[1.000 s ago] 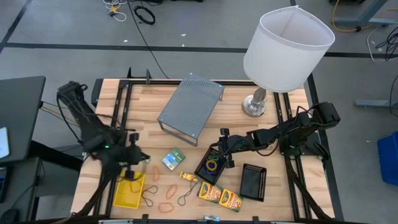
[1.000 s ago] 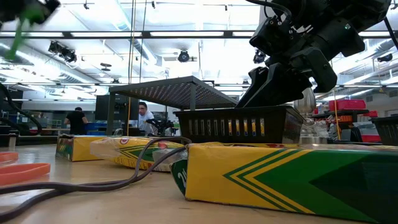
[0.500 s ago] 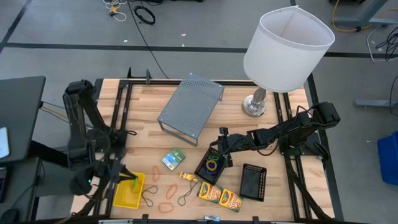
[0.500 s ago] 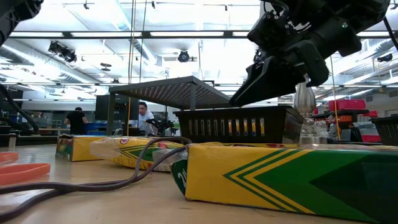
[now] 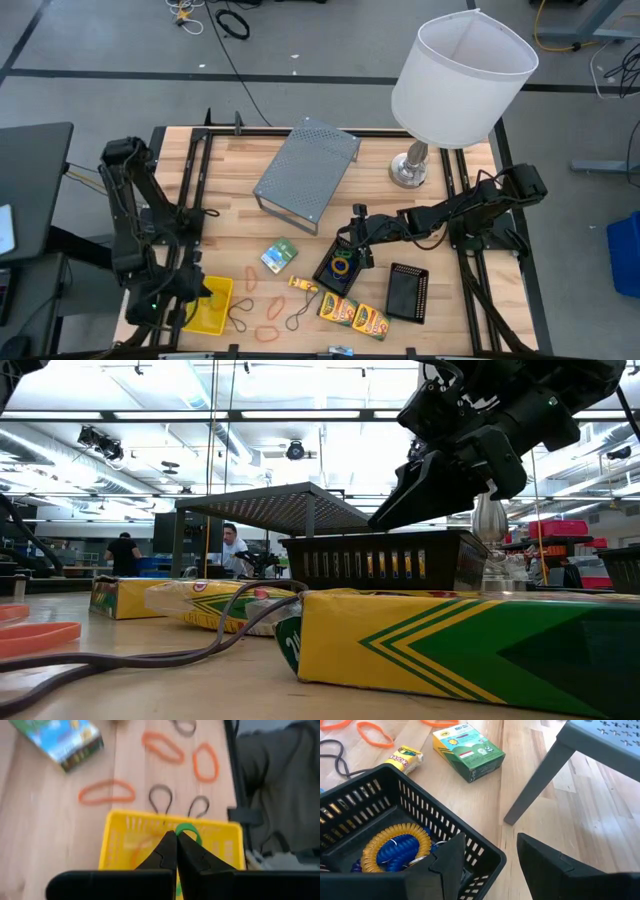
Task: Pick & Place Office Desk Supplies
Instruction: Put the green rubber band into the yellow bin
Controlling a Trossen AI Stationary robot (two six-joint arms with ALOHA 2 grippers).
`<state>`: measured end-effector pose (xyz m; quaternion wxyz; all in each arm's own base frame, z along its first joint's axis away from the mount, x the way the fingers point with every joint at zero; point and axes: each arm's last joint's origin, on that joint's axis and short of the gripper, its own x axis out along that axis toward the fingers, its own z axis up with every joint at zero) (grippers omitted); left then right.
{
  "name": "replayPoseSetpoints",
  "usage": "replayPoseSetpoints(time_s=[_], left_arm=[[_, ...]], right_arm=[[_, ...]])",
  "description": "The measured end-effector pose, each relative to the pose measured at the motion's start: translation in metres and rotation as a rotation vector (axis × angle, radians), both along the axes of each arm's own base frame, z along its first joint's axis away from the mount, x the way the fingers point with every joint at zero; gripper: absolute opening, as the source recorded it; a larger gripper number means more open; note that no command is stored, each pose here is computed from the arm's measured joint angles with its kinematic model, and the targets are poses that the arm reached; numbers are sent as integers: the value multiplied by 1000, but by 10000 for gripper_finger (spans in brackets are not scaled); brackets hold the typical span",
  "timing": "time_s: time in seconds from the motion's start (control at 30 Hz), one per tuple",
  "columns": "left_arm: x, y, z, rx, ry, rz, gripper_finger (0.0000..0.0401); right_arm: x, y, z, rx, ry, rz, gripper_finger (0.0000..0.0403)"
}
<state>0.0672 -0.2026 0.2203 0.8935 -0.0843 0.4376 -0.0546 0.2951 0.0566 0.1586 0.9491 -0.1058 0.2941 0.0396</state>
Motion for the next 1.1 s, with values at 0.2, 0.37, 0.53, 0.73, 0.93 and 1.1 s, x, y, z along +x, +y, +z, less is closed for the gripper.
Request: replayPoseSetpoints(time_s=[0.2, 0.37, 0.53, 0.73, 0.93, 1.1], left_arm=[[8, -5, -13, 13, 123, 20, 12], [13, -4, -14, 3, 128, 67, 48], [16, -1, -15, -17, 163, 107, 87], [14, 3, -17, -18, 238, 157, 137], [12, 6, -18, -3, 283, 187, 179], [15, 7, -19, -8, 358, 160, 194]], right_arm=[[0, 0, 0, 0, 0, 0, 188], [0, 0, 0, 0, 0, 0, 188], [0, 0, 0, 0, 0, 0, 188], [0, 0, 0, 0, 1, 0, 188], [0, 0, 0, 0, 1, 0, 188], [0, 0, 0, 0, 1, 0, 188]])
